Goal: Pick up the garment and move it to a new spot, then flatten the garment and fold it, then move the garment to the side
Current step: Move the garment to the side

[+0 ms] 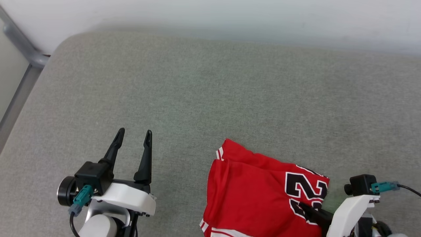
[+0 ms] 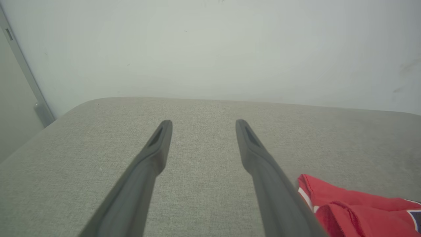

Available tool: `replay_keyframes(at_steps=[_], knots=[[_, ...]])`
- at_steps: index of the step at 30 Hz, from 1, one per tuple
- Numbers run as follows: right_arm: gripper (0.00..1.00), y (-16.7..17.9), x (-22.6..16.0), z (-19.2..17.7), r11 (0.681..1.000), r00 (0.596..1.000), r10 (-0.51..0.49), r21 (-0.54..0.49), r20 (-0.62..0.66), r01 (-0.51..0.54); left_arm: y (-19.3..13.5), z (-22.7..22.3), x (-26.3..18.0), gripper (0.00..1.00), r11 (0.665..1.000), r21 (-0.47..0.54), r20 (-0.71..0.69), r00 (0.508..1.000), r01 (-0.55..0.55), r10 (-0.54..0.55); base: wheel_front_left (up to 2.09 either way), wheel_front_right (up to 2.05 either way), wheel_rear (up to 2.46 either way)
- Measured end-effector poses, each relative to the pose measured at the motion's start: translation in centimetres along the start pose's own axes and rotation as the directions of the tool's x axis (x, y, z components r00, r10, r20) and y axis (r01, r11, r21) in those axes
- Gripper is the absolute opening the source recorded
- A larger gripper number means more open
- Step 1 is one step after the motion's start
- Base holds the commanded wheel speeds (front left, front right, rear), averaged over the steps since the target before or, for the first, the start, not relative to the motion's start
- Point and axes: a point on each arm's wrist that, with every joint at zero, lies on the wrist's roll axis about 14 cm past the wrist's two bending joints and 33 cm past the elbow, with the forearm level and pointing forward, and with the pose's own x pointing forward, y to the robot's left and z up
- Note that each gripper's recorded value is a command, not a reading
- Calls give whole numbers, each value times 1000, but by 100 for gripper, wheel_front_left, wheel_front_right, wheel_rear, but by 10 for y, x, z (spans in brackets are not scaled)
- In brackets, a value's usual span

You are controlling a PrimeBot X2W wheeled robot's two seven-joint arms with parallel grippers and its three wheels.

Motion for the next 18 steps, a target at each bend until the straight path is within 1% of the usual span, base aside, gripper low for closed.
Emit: replay_keyframes(at_steps=[2, 5, 8, 13, 14, 16, 18], knots=[[0, -7, -9, 7, 994, 998, -49, -99, 28, 51, -5, 2, -2, 100, 1000, -1, 7, 1000, 16, -16, 0, 0, 0], [0, -25, -27, 20, 966, 987, -138, -211, 79, 152, -13, 5, 0, 100, 999, 0, 18, 999, 45, -45, 0, 0, 0], [0, -39, -47, 36, 935, 967, -209, -261, 147, 241, -26, 9, 5, 100, 997, -11, 35, 996, 77, -77, 0, 0, 0], [0, -75, -90, 52, 881, 912, -340, -263, 228, 394, -58, 15, 18, 100, 986, -23, 62, 985, 165, -163, 0, 0, 0], [0, -80, -98, 56, 875, 901, -357, -249, 248, 415, -65, 15, 21, 100, 982, -25, 66, 981, 186, -184, 0, 0, 0], [0, -92, -114, 60, 850, 873, -403, -241, 273, 468, -80, 14, 26, 100, 973, -28, 69, 972, 229, -226, 0, 0, 0], [0, -101, -127, 66, 839, 850, -433, -212, 300, 501, -95, 12, 33, 100, 962, -34, 71, 961, 272, -269, 0, 0, 0]])
